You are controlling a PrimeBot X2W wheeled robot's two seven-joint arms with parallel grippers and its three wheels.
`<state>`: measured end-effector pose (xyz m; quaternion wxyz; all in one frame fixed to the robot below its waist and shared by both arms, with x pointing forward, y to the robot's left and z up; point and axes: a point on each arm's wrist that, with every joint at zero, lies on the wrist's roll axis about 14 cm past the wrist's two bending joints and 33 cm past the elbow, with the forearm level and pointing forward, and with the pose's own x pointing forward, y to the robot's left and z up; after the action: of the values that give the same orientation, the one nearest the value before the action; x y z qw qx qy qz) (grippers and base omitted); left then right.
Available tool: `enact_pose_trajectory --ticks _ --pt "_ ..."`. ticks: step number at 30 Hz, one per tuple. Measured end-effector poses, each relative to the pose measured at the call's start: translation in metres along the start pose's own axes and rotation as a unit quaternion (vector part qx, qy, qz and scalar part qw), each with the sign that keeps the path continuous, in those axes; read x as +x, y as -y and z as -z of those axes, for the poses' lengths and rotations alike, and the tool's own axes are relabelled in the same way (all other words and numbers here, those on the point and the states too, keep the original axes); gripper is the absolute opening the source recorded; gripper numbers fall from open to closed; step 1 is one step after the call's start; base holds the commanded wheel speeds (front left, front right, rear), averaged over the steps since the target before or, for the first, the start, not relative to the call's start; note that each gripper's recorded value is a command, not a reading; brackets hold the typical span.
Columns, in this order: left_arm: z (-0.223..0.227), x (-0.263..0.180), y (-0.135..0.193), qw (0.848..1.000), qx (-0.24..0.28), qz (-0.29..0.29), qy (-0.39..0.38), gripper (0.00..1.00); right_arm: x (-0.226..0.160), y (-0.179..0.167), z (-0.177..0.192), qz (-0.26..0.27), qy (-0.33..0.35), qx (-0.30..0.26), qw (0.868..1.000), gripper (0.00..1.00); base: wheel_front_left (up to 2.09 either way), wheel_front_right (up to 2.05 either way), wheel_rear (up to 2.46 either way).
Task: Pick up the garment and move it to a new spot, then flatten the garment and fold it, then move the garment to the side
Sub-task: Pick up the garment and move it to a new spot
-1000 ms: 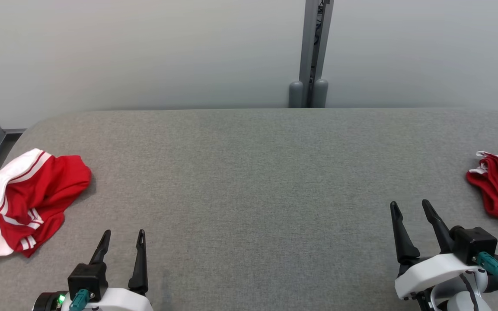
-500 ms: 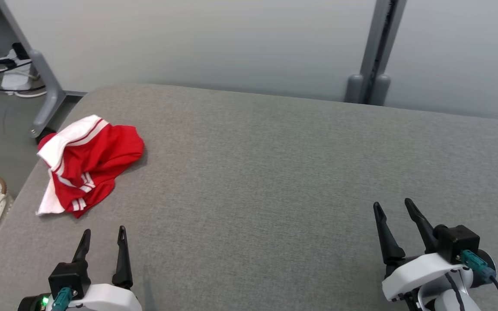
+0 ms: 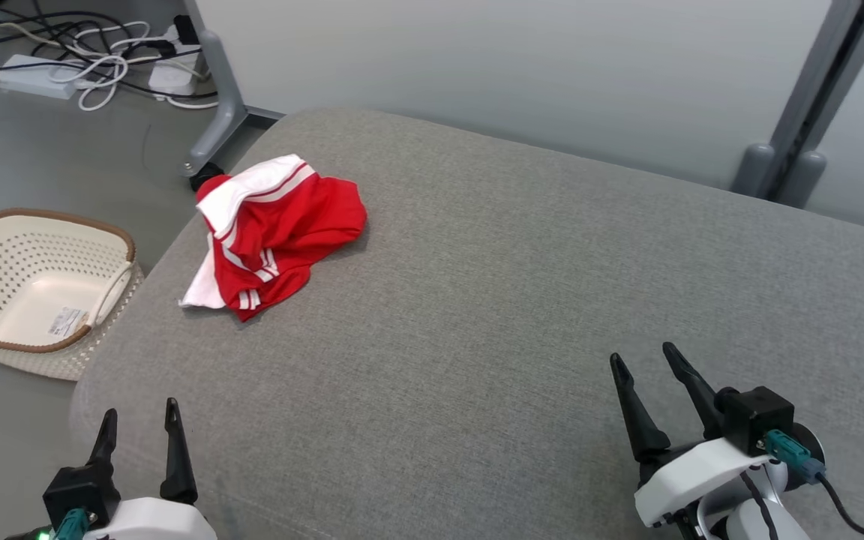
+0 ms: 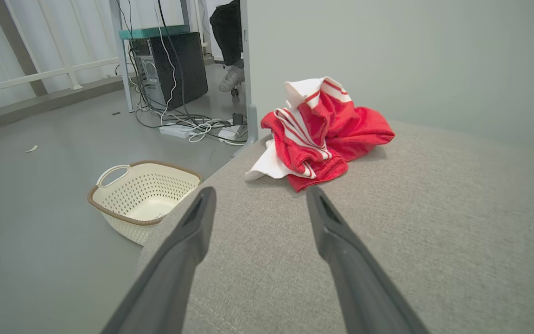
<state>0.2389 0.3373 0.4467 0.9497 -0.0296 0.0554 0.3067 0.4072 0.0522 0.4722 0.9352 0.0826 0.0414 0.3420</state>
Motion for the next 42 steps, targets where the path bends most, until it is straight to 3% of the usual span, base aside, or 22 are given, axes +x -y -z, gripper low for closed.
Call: enact_pose_trajectory --ticks 11,23,30,42 --pt "0.003 -0.012 -0.033 0.999 -0.008 -0.048 -0.004 1.0 0.011 -0.025 0.006 -0.04 -0.009 -0.001 0.999 1.0 0.0 0.0 0.0" --pt "0.005 0.005 -0.011 0.999 -0.025 -0.018 -0.013 1.0 0.011 -0.007 0.01 -0.021 -0.011 -0.005 1.0 1.0 0.0 0.0 0.0" --pt "-0.004 0.042 0.012 1.0 -0.028 0.01 -0.01 1.0 0.017 0.008 0.017 -0.01 -0.013 -0.008 1.0 1.0 0.0 0.0 0.0" --pt "-0.022 0.137 0.055 0.998 0.021 0.062 -0.003 1.0 0.022 0.052 0.039 0.027 -0.029 -0.02 0.999 1.0 0.0 0.0 0.0"
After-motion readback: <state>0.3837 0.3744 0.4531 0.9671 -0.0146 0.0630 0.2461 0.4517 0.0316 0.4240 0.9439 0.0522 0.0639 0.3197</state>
